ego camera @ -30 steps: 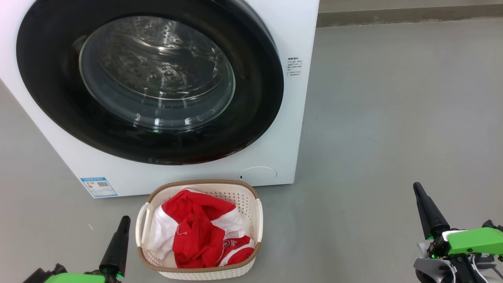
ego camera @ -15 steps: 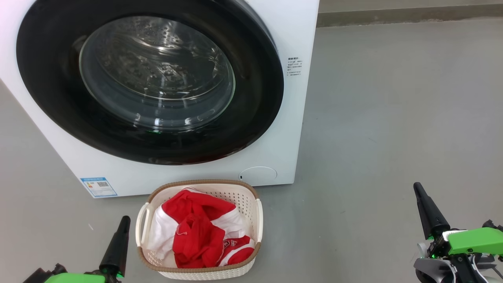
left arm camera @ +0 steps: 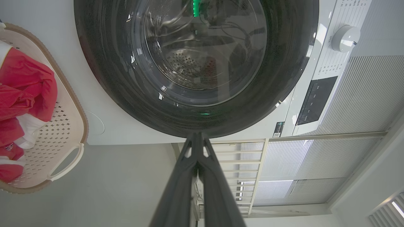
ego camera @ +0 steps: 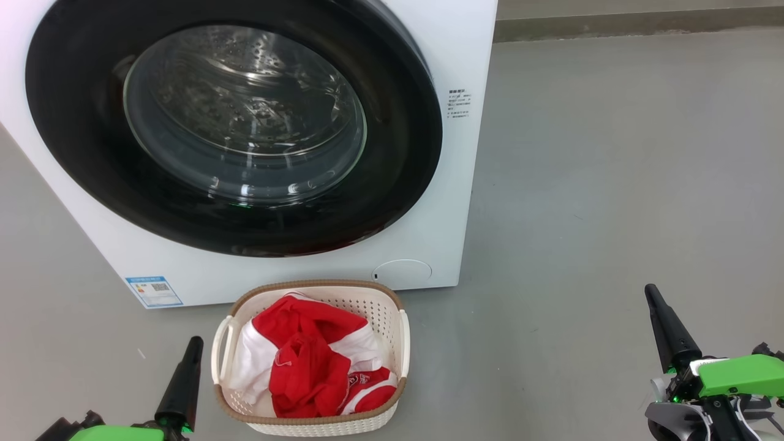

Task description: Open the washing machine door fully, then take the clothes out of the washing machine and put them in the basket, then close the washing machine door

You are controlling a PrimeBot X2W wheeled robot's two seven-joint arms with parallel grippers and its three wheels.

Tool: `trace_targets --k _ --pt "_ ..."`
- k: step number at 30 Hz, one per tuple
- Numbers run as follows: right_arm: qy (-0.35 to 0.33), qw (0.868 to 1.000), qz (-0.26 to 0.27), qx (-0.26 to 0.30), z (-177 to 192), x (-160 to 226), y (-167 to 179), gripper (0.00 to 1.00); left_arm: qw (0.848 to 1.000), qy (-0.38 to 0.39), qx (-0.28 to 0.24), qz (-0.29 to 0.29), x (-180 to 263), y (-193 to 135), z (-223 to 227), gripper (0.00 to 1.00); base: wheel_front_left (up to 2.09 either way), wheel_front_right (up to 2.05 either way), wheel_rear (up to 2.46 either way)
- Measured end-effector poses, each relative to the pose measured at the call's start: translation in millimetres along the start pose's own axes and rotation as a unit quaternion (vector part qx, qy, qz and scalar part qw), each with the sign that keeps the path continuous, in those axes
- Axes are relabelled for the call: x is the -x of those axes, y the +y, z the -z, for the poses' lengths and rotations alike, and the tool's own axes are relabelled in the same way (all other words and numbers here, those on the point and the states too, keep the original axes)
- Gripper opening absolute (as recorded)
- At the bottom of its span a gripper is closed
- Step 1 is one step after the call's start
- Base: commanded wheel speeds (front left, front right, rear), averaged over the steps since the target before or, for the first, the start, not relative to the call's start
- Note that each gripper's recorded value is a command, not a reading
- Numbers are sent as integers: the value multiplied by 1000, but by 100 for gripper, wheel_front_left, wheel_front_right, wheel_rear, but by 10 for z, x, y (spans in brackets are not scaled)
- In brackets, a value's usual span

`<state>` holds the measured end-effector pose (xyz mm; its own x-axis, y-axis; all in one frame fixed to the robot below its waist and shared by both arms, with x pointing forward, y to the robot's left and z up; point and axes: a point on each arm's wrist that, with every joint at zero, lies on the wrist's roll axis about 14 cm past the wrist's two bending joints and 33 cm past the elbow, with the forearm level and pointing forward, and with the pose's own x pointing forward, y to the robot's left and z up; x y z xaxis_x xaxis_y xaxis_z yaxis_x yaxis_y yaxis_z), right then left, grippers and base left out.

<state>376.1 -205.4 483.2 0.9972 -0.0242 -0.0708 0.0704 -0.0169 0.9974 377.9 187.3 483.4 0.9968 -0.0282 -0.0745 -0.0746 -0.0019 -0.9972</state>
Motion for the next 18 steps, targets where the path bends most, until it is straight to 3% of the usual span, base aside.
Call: trace_targets --k 18 --pt "0 1000 0 0 -1 0 0 0 1000 0 0 0 0 0 0 0 0 0 0"
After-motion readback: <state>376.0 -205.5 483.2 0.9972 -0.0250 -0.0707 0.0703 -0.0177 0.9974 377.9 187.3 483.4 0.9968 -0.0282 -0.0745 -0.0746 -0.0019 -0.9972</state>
